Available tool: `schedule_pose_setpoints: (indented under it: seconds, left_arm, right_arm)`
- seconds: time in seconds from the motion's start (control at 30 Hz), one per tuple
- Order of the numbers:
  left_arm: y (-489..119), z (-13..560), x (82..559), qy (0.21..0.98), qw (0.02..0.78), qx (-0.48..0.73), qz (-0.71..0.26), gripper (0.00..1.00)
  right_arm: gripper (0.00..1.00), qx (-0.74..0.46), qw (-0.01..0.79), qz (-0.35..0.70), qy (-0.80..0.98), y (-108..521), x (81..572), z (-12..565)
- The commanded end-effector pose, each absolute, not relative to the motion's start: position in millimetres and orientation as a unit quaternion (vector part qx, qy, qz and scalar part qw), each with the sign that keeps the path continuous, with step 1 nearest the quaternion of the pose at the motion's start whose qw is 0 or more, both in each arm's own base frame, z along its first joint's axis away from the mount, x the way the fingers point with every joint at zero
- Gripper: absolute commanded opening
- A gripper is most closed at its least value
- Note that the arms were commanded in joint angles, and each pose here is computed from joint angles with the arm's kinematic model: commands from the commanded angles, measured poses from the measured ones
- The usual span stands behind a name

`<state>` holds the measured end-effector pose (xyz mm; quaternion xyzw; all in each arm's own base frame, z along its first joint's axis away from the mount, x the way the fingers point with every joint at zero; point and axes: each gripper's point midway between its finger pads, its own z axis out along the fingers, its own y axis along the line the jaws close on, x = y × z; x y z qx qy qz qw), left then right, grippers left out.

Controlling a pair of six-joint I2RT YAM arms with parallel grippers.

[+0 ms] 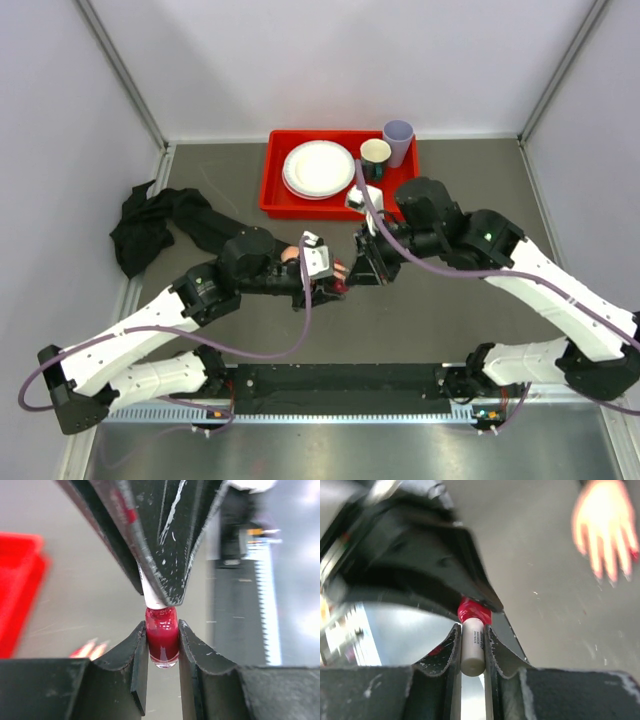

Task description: Paint the nails

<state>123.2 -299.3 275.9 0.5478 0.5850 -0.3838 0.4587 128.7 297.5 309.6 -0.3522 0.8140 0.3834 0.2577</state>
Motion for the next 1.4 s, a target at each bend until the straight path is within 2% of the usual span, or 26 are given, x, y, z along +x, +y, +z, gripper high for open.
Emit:
schedule_pose_setpoints:
  seconds: [0.0,0.07,0.2,0.47,0.7,1.37]
  left_arm:
    - [-303,336,40,0.437,0.378,0.606,-0.547,0.0]
    - [-300,334,28,0.429,0.338,0.614,-0.57,0.0]
    - [-301,330,25,0.433,0.318,0.615,-0.577,0.0]
    - [-306,315,39,0.464,0.325,0.613,-0.55,0.0]
    - [-310,305,46,0.48,0.322,0.615,-0.537,0.0]
    - [-307,319,80,0.511,0.427,0.574,-0.476,0.0]
  right_arm:
    - [0.0,-0.484,0.335,0.448,0.673,307,110,341]
    - [0.0,-0.515,0.338,0.449,0.648,306,105,341]
    - [0.0,-0.532,0.351,0.439,0.633,303,104,341]
    - [0.0,-0.512,0.387,0.415,0.645,288,110,354]
    - [0.0,-0.502,0.386,0.414,0.654,284,109,353]
    - [0.0,-0.502,0.374,0.411,0.663,274,102,349]
